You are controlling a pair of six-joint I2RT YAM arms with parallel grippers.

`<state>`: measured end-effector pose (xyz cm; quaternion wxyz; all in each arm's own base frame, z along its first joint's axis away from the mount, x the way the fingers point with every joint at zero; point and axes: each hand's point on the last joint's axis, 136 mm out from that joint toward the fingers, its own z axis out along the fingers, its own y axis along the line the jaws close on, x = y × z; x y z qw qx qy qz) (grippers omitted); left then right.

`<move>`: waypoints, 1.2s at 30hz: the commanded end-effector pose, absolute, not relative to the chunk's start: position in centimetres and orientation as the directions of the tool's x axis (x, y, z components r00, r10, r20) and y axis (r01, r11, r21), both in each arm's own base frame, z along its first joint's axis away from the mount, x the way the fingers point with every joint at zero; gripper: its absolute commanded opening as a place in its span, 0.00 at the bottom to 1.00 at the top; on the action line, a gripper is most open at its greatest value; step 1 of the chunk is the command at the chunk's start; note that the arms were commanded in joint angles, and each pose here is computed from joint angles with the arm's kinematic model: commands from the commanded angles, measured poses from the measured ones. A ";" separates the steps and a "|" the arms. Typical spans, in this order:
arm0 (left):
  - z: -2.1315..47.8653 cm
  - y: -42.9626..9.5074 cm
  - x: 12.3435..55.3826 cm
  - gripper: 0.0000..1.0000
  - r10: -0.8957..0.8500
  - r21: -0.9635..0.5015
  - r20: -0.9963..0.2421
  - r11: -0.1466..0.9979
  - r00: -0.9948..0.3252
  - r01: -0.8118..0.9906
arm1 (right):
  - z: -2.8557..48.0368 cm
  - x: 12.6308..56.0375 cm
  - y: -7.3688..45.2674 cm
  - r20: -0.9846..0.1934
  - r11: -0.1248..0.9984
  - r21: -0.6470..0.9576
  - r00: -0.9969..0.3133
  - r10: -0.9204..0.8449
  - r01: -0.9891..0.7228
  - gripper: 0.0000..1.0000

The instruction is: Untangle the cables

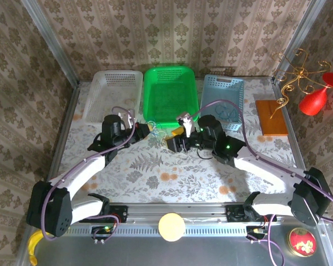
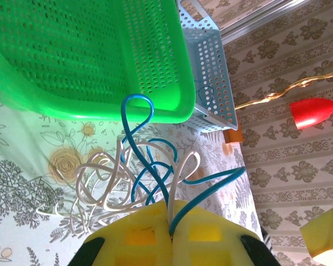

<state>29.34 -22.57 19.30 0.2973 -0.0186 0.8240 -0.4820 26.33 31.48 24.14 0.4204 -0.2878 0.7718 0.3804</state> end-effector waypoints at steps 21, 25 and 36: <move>20.8 -23.9 29.1 0.00 -0.340 -0.852 -0.384 0.488 -0.858 0.188 | 21.7 29.0 36.0 -0.885 0.532 0.243 -0.410 -0.222 -0.811 0.60; 20.9 -24.0 29.1 0.00 -0.336 -0.853 -0.383 0.485 -0.860 0.191 | 21.4 29.6 36.2 -0.885 0.545 0.232 -0.408 -0.227 -0.806 0.57; 21.0 -24.0 28.7 0.00 -0.325 -0.852 -0.390 0.483 -0.861 0.204 | 21.5 30.7 36.4 -0.885 0.557 0.232 -0.411 -0.220 -0.798 0.14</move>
